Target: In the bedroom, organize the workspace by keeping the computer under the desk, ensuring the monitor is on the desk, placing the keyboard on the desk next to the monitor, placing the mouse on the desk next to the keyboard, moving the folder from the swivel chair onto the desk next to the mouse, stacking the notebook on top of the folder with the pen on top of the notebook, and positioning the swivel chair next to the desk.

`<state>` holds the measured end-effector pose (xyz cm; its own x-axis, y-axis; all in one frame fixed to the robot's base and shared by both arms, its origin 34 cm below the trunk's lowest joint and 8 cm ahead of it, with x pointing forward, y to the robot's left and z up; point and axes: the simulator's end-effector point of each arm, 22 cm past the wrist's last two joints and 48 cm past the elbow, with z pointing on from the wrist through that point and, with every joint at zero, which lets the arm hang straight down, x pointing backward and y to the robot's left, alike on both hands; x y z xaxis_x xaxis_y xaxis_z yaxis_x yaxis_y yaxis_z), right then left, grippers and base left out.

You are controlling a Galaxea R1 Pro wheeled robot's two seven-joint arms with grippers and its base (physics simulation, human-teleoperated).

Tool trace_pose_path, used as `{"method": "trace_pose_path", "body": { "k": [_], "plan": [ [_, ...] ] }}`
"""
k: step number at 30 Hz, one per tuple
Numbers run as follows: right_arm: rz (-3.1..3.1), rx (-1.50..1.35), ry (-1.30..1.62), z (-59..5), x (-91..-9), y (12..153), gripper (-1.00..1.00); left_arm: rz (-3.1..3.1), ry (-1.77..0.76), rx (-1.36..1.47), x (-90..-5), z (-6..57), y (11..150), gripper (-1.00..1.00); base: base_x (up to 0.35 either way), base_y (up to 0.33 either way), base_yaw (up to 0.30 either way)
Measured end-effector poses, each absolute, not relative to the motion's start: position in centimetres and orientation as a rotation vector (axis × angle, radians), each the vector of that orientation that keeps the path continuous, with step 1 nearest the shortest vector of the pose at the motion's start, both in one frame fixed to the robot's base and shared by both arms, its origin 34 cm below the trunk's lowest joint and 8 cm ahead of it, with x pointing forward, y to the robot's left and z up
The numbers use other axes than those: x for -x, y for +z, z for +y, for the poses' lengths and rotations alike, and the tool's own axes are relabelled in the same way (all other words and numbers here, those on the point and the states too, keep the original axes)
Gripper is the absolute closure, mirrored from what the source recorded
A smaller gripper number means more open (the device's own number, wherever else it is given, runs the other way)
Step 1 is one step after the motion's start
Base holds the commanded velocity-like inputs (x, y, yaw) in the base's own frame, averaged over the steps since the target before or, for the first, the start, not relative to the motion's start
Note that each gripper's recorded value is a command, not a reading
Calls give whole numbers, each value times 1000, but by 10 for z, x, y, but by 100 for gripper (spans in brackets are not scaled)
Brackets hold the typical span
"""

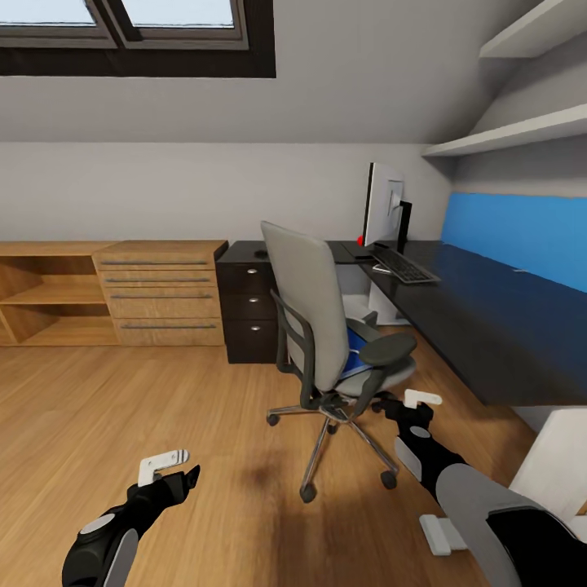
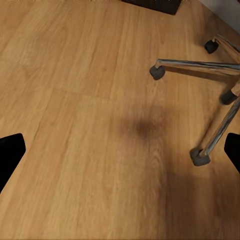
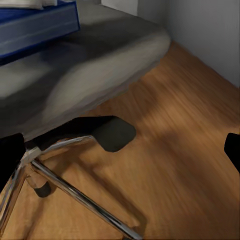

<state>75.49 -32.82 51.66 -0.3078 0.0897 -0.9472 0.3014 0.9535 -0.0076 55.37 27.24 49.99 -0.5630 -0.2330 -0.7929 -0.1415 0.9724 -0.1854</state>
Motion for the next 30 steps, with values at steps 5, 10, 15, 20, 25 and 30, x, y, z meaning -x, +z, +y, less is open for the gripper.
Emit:
{"method": "trace_pose_path", "body": {
  "k": [5,10,15,20,25,30],
  "plan": [
    [1801,-289,-207,-327,-759,532,-100,2177,-124,261,-554,272,500,-100,18,0,0],
    [1759,-304,-203,-329,-760,540,-100,2176,-124,260,-554,272,500,-100,105,0,0],
    [1756,-295,-203,-327,-761,541,-100,2176,-125,259,-554,272,500,-100,131,0,0],
    [1756,-310,-197,-326,-760,541,-100,2176,-125,259,-554,271,500,-100,12,0,122],
    [1757,-303,-195,-324,-761,540,-100,2177,-125,259,-554,271,500,-100,1,0,257],
    [1758,-303,-194,-324,-761,540,-100,2177,-125,259,-554,271,500,-100,-26,24,271]
  ]
}}
